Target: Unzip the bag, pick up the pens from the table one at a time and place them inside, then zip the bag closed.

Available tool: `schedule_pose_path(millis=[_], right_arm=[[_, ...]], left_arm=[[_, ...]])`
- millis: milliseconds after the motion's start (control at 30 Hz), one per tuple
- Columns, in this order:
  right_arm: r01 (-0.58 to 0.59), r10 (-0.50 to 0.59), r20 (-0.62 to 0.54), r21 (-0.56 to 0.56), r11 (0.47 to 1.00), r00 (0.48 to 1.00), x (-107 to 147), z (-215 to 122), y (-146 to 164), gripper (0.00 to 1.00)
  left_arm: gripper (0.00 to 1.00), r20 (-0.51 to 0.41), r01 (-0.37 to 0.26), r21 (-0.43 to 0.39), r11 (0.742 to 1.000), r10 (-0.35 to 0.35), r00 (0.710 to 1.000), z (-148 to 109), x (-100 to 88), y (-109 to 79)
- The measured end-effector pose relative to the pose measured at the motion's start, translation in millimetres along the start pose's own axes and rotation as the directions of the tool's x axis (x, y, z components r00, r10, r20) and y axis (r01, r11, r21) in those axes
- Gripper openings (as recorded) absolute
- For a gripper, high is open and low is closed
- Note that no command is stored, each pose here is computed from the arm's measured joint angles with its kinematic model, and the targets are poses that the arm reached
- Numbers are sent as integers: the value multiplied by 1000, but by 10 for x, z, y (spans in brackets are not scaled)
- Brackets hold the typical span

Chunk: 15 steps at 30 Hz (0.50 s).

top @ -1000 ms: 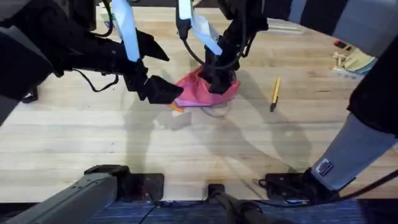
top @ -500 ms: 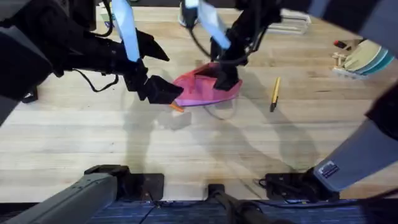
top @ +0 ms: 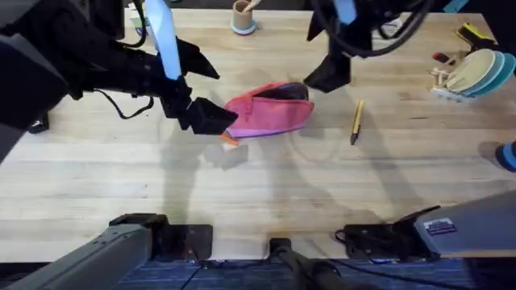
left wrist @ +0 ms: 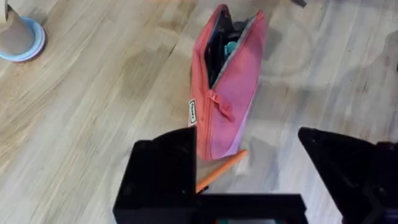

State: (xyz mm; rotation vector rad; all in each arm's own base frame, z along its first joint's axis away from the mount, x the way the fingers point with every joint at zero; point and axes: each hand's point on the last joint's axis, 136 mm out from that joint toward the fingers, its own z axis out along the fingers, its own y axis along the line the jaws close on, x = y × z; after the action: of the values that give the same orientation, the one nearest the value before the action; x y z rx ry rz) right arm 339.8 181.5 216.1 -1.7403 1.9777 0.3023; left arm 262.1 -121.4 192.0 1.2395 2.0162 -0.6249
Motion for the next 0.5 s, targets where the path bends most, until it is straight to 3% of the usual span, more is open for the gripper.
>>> schedule_pose_path(millis=[200, 500], right_arm=[[-82, 80, 24, 76, 994, 996, 75, -250, -122, 997], [-338, 334, 51, 158, 928, 941, 440, -535, -355, 997]], left_arm=[[994, 1, -1, -1, 1000, 1, 1000, 0, -2, 3], [994, 1, -2, -2, 1000, 2, 1000, 0, -4, 5]])
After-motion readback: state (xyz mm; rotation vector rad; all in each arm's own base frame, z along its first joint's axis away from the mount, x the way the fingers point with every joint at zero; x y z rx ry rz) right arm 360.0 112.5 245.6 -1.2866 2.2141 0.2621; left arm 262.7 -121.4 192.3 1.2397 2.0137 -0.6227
